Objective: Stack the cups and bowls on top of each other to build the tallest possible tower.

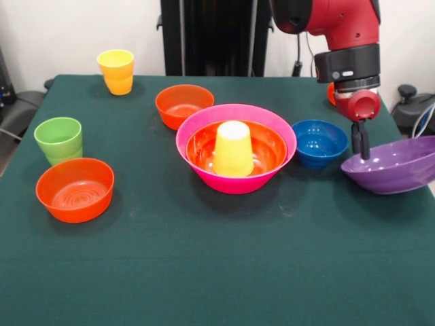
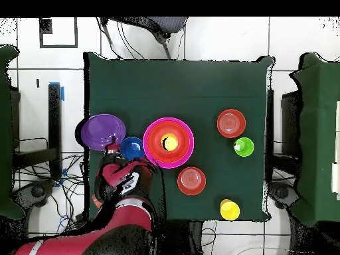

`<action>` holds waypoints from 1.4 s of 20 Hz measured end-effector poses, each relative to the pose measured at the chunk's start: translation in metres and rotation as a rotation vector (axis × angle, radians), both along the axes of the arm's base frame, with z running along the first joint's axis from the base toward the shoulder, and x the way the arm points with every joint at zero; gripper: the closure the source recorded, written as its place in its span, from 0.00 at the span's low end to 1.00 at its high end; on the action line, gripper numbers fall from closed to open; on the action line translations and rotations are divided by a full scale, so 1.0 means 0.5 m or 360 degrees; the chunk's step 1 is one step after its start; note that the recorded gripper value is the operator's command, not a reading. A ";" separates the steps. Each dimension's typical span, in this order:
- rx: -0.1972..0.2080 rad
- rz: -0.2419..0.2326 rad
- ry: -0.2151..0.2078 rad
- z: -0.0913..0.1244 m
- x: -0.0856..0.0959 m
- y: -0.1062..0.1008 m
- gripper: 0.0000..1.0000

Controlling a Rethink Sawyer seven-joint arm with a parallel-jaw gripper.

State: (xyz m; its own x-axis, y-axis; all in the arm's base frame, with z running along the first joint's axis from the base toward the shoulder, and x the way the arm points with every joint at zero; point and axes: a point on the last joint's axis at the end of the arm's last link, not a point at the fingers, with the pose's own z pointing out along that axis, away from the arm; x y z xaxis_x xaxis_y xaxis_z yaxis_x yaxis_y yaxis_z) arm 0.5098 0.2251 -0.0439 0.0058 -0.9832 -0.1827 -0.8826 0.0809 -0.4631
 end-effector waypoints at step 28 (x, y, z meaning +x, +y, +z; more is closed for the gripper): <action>-0.0056 -0.0013 0.0060 0.004 0.001 -0.010 0.00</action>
